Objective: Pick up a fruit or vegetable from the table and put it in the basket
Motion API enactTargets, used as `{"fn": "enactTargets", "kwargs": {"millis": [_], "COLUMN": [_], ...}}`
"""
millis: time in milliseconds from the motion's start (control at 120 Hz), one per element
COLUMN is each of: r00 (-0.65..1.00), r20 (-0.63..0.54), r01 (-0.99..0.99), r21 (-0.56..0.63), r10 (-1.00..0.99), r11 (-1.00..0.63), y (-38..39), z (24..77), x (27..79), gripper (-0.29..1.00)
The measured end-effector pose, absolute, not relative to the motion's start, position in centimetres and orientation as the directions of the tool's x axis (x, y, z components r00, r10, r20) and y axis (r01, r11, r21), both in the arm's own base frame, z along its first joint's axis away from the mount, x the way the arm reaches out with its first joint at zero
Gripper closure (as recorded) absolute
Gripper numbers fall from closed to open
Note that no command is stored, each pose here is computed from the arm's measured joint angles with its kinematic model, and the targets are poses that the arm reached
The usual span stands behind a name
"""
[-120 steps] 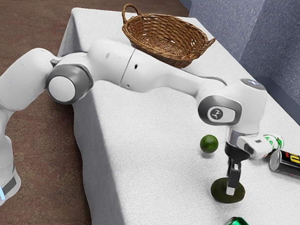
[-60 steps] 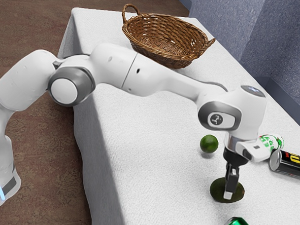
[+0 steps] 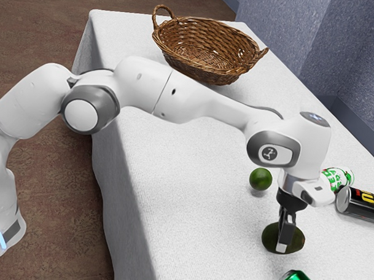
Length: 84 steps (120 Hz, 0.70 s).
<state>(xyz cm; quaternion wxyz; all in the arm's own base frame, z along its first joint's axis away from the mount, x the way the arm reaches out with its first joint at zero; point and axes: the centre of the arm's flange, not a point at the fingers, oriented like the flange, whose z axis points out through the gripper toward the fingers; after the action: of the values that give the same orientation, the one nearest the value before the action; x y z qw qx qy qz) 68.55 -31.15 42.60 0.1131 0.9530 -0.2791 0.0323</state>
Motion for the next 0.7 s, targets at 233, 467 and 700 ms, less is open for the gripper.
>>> {"fn": "enactTargets", "kwargs": {"millis": [233, 467, 700], "r00": [0.863, 0.945, 0.902], "r20": [0.246, 0.326, 0.398], "r01": [-0.457, 0.035, 0.247], "r21": [0.012, -0.162, -0.16], "r10": [-0.44, -0.02, 0.167], "r11": [-0.889, -0.986, -0.956], "y": [-24.0, 8.4, 28.1], "z": [55.0, 65.3, 66.6], "x": [67.4, 63.9, 64.0], "gripper": [0.23, 0.19, 0.2]}}
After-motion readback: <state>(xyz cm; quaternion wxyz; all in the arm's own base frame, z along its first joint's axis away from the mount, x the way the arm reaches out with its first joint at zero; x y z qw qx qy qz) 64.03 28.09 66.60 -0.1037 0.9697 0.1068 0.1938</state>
